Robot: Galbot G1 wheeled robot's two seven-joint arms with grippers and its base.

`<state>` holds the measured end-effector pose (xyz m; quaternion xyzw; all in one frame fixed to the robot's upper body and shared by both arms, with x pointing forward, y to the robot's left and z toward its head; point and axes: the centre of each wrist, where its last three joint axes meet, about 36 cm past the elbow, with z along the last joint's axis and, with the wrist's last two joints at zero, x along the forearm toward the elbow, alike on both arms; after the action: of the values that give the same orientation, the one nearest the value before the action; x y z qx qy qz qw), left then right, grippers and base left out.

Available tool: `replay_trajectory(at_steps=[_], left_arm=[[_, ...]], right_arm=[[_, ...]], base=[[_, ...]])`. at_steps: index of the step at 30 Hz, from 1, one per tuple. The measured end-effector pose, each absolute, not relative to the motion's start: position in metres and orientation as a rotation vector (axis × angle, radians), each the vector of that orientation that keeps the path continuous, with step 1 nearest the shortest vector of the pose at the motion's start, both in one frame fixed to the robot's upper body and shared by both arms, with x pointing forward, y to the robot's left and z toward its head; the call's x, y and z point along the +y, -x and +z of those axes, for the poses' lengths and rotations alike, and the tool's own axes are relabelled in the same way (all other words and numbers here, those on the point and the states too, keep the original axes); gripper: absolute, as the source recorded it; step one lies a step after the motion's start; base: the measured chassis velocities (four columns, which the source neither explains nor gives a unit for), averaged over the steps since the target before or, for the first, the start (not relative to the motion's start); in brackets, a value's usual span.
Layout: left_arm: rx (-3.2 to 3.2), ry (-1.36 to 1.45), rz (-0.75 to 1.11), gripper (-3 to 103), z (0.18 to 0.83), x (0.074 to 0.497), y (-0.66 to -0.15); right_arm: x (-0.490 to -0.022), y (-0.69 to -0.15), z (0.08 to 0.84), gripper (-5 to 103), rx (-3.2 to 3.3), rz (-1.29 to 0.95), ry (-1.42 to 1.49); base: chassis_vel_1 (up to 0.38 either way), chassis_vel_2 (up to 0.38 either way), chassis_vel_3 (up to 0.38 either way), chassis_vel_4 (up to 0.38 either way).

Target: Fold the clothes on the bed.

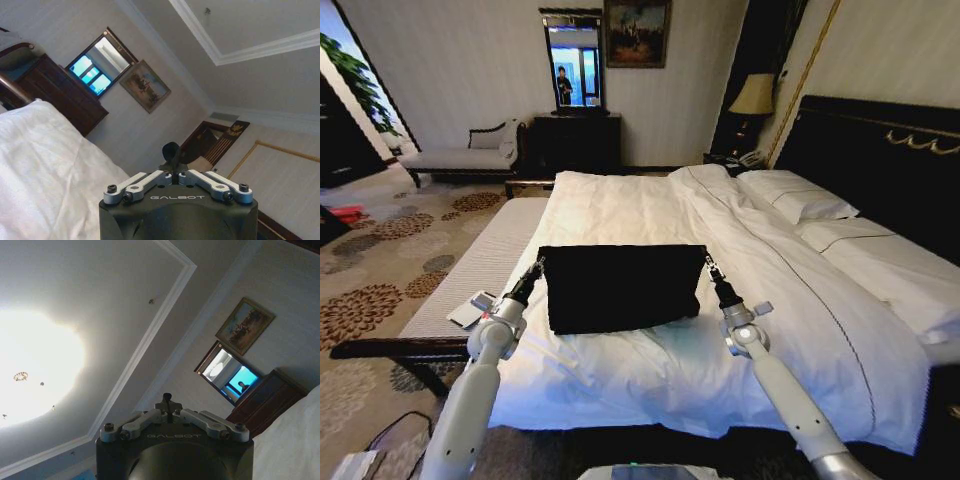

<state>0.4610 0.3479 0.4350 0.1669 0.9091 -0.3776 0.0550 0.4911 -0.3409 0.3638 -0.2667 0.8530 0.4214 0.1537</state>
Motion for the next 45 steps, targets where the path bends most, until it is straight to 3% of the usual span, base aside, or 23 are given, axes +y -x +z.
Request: replay_trajectory(at_steps=[11,22,28,37,42,45], left_arm=[[2.701,-0.563,-1.117,1,0.467,0.338,-0.437],[2.631,-0.666,-1.083,1,0.513,0.311,-0.352],[2.625,-0.665,-1.082,1,0.519,0.307,-0.336],[2.798,-0.479,-1.090,1,0.458,0.331,-0.408],[3.014,-0.264,-1.090,1,0.370,0.335,-0.499],[3.035,-0.204,-1.120,1,0.355,0.331,-0.530]], right_arm=[[-0.352,-0.475,0.389,0,2.433,1.150,0.771],[-0.348,-0.416,0.440,0,2.434,1.055,0.762],[-0.342,-0.402,0.453,0,2.501,1.064,0.663],[-0.346,-0.464,0.424,0,2.866,1.048,0.322],[-0.336,-0.548,0.351,0,3.104,1.005,0.207],[-0.320,-0.579,0.336,0,3.115,1.016,0.198]], base=[[0.000,0.000,0.000,0.000],[0.000,0.000,0.000,0.000],[0.000,0.000,0.000,0.000],[0.000,0.000,0.000,0.000],[0.000,0.000,0.000,0.000],[0.000,0.000,0.000,0.000]])
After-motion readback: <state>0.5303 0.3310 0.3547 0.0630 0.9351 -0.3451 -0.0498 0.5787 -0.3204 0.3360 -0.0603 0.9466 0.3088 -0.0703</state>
